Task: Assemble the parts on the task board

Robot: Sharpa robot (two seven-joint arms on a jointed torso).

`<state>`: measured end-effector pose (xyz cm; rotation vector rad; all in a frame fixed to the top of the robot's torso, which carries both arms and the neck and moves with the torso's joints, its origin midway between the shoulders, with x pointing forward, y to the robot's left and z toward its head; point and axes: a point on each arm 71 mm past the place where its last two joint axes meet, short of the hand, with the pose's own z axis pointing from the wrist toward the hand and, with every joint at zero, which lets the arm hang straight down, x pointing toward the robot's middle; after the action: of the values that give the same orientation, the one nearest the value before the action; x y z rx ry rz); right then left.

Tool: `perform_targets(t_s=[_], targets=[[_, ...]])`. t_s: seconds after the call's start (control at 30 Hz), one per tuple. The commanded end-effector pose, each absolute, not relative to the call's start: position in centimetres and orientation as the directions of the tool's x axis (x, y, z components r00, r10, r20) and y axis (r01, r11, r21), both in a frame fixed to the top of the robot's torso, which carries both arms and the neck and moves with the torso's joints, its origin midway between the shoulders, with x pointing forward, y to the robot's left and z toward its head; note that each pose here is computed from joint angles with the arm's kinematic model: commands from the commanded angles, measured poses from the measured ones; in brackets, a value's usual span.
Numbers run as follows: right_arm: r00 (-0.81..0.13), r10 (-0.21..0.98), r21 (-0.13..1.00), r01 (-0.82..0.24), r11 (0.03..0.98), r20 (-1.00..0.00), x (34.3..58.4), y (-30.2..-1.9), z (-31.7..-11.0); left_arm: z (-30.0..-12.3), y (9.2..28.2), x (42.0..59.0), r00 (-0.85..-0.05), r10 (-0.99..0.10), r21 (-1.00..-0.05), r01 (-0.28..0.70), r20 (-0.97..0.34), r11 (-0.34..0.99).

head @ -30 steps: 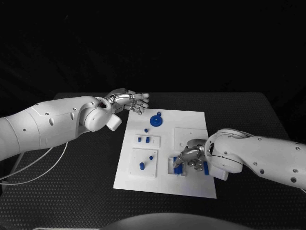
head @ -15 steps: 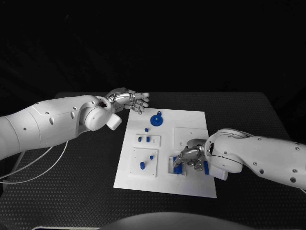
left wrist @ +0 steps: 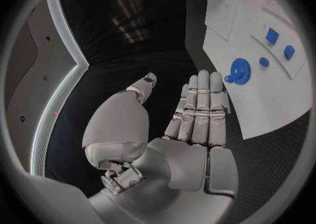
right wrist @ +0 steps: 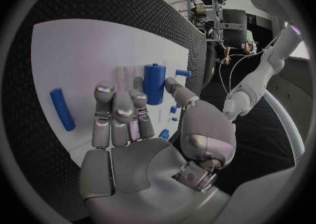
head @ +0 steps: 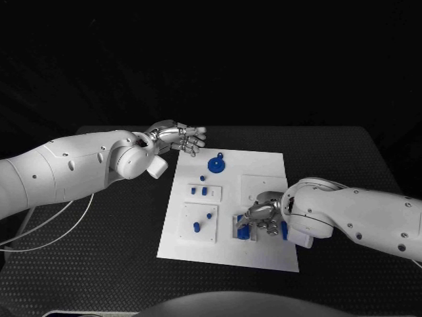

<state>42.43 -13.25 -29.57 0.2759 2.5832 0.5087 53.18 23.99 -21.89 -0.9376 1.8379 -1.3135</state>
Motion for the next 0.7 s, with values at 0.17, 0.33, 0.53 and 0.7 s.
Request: perform_targets(t_s=[0.17,0.33,0.53,0.7], targets=[[-0.866,0.27,0.397,0.092,0.913,-0.421,42.29,-13.32,-29.85,-21.77,23.8,53.14,-0.522,-0.845,-0.961,-0.159,-0.114,0.228],[-0.863,0.272,0.396,0.093,0.914,-0.426,42.34,-13.43,-29.86,-21.78,23.81,53.13,-0.523,-0.845,-0.96,-0.16,-0.114,0.229],[-0.862,0.272,0.395,0.092,0.914,-0.428,42.36,-13.5,-29.86,-21.78,23.83,53.12,-0.523,-0.844,-0.96,-0.161,-0.115,0.23],[-0.859,0.27,0.394,0.089,0.915,-0.434,42.39,-13.57,-29.85,-21.79,23.83,53.12,-0.524,-0.844,-0.96,-0.161,-0.115,0.231]])
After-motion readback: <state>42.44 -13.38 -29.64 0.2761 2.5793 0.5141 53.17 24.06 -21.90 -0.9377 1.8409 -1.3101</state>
